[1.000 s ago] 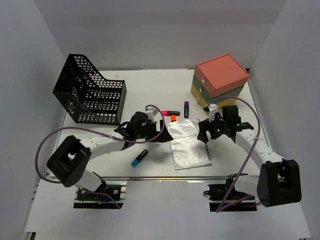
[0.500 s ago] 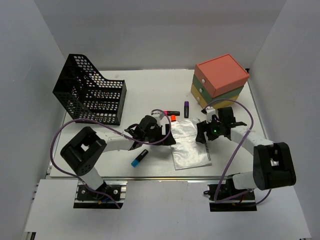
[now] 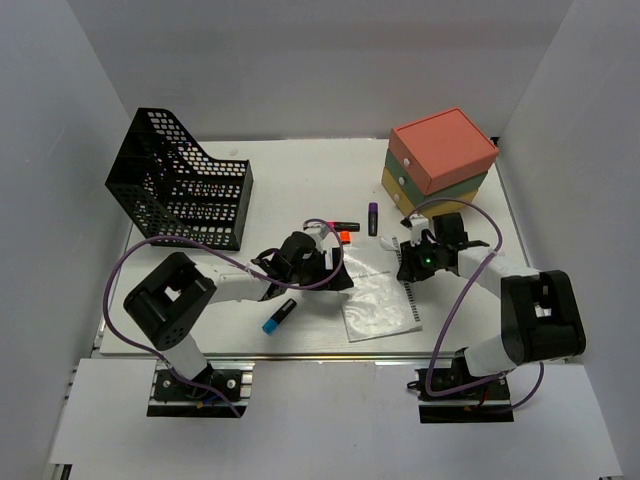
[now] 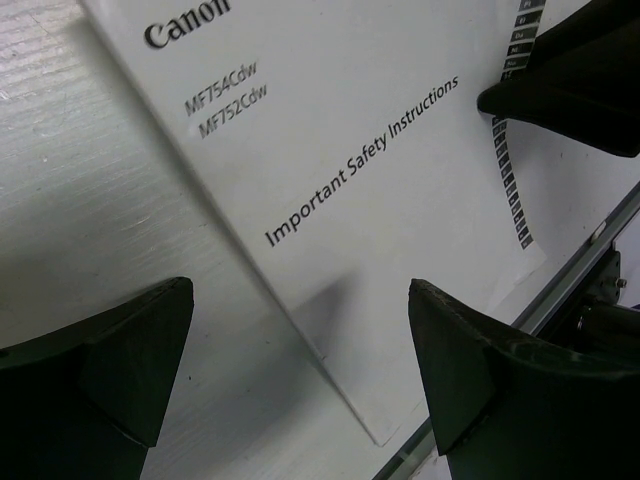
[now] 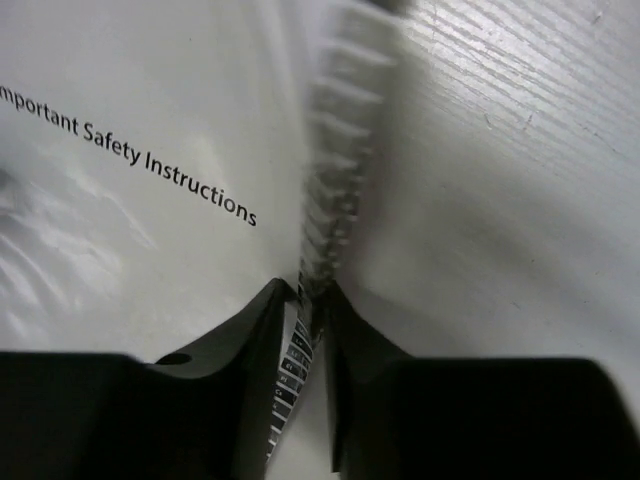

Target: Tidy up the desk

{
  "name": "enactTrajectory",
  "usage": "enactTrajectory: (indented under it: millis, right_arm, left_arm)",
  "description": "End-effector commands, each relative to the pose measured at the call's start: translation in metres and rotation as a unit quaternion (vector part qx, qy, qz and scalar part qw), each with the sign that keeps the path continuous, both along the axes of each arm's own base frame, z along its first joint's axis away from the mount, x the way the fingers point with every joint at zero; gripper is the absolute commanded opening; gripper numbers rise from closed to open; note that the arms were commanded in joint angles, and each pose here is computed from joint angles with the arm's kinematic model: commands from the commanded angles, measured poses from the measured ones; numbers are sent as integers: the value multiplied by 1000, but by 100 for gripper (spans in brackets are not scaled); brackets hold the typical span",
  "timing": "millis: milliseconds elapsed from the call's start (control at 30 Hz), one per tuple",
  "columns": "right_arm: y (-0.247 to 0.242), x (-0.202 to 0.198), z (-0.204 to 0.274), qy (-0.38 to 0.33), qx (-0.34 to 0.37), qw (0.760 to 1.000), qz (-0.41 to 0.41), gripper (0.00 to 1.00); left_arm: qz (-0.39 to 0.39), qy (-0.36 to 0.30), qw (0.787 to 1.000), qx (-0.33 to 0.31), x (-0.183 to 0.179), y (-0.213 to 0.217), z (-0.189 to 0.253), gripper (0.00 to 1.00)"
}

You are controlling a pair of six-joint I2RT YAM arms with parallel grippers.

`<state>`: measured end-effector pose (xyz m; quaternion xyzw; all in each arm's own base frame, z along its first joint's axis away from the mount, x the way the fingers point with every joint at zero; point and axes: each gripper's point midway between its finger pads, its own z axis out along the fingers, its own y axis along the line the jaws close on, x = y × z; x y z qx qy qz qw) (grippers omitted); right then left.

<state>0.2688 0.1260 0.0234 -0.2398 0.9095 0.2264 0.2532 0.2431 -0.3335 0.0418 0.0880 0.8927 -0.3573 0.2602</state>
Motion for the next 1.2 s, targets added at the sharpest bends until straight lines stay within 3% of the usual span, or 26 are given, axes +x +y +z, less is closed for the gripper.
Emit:
enactTrajectory:
  millis: [0, 33, 67, 133, 500, 700, 1033, 1167]
  right_arm:
    - [7, 6, 12, -14, 19, 1000, 14, 23]
    - [8, 5, 14, -15, 27, 999, 17, 18]
    - [10, 6, 21, -24, 35, 999, 21, 5]
    - [9, 8, 31, -41, 43, 998, 19, 0]
    - [27, -19, 115, -147, 160, 970, 106, 0]
    - [33, -40, 139, -158, 210, 952, 156, 0]
    - [36, -65, 155, -170, 253, 928, 217, 0]
    - [38, -72, 159, -181, 262, 918, 236, 0]
  left_arm:
    - [6, -8, 1000, -3, 6, -5, 5, 98]
    - [6, -8, 1000, -6, 6, -6, 5, 98]
    - [7, -8, 1000, -6, 6, -5, 5, 98]
    - [9, -13, 1000, -8, 7, -5, 10, 98]
    - [39, -54, 998, -22, 12, 7, 29, 98]
    - [54, -74, 995, -42, 22, 3, 35, 98]
    - [-45, -143, 973, -175, 12, -33, 78, 98]
    - [-54, -138, 973, -177, 12, -37, 73, 98]
